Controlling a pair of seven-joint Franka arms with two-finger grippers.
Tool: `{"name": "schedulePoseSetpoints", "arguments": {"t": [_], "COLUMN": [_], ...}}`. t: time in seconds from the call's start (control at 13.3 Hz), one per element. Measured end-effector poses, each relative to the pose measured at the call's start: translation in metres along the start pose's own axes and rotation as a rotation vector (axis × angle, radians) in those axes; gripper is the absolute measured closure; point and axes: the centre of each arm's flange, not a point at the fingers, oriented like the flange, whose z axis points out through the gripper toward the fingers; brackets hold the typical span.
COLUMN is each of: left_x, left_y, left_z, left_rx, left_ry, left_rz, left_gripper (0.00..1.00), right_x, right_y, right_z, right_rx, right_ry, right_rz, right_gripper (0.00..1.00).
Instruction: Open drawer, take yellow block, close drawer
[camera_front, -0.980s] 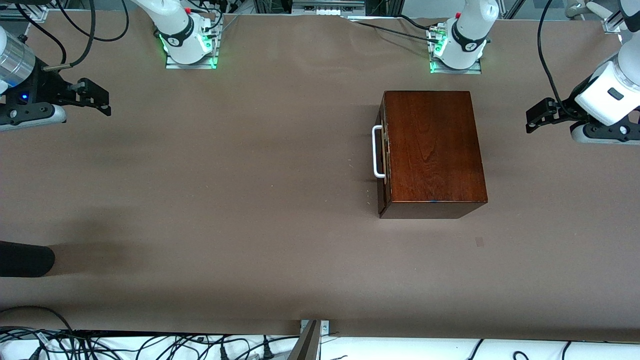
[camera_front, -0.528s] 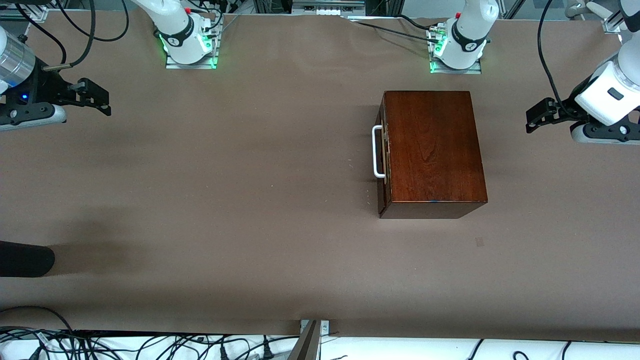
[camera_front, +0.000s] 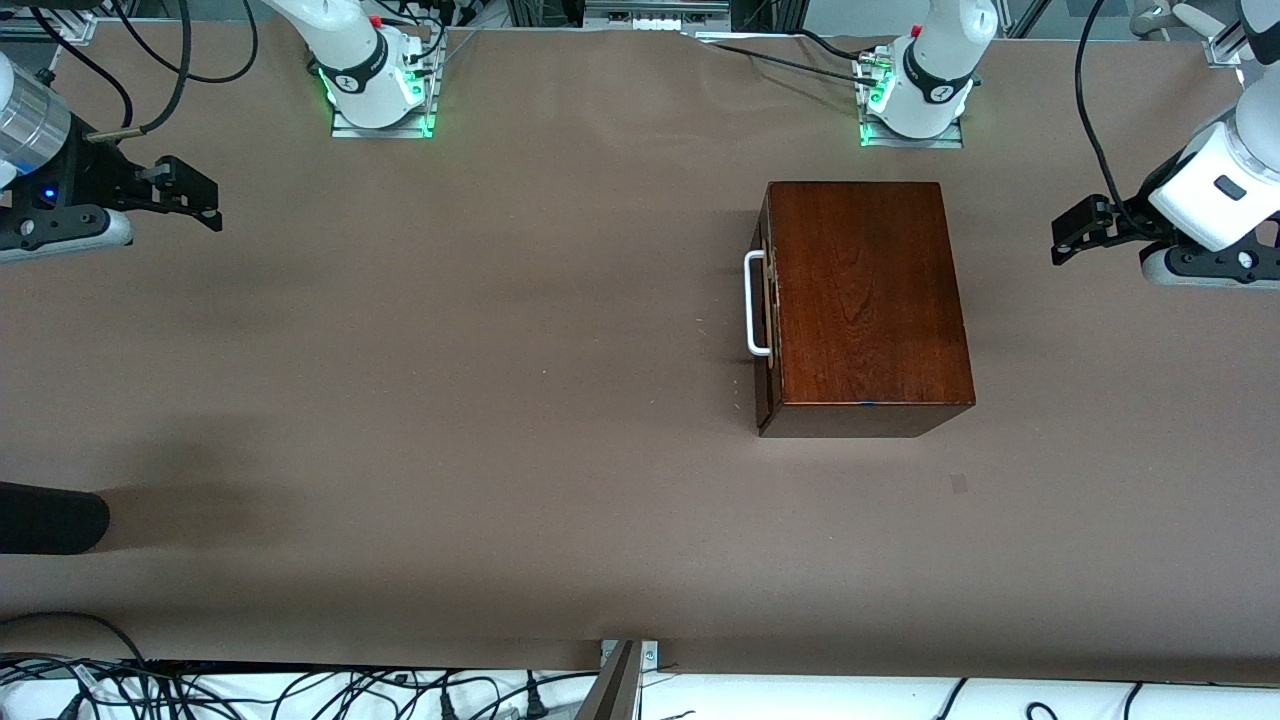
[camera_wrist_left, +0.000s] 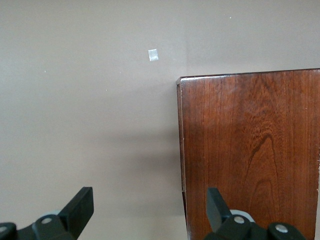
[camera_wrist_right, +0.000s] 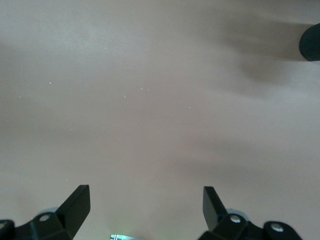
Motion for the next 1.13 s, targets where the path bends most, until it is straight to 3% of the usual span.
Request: {"name": "schedulePoseSetpoints", "arguments": {"t": [0.38, 0.6, 0.83, 1.13], "left_x": [-0.002, -0.008, -0.013, -0.019], "left_y": [0.000, 0.009, 0.051, 0.139], "left_z": [0.003, 0.012, 0.031, 0.054], "left_rx": [0.001, 0.004, 0.018, 0.038], "left_ry": [-0.022, -0.102, -0.209, -0.256], "left_rz": [0.000, 0.018, 0.084, 0.231], "left_gripper": [0.00, 0.00, 0.00, 0.00], "right_x": [0.000, 0.000, 0.000, 0.000], "right_y": [0.000, 0.000, 0.000, 0.000], "right_z": [0.000, 0.000, 0.000, 0.000], "right_rx": [0.000, 0.000, 0.000, 0.000], "right_ry": [0.000, 0.000, 0.000, -0.001], "right_rz": [0.000, 0.000, 0.000, 0.001], "right_gripper": [0.00, 0.00, 0.00, 0.00]}}
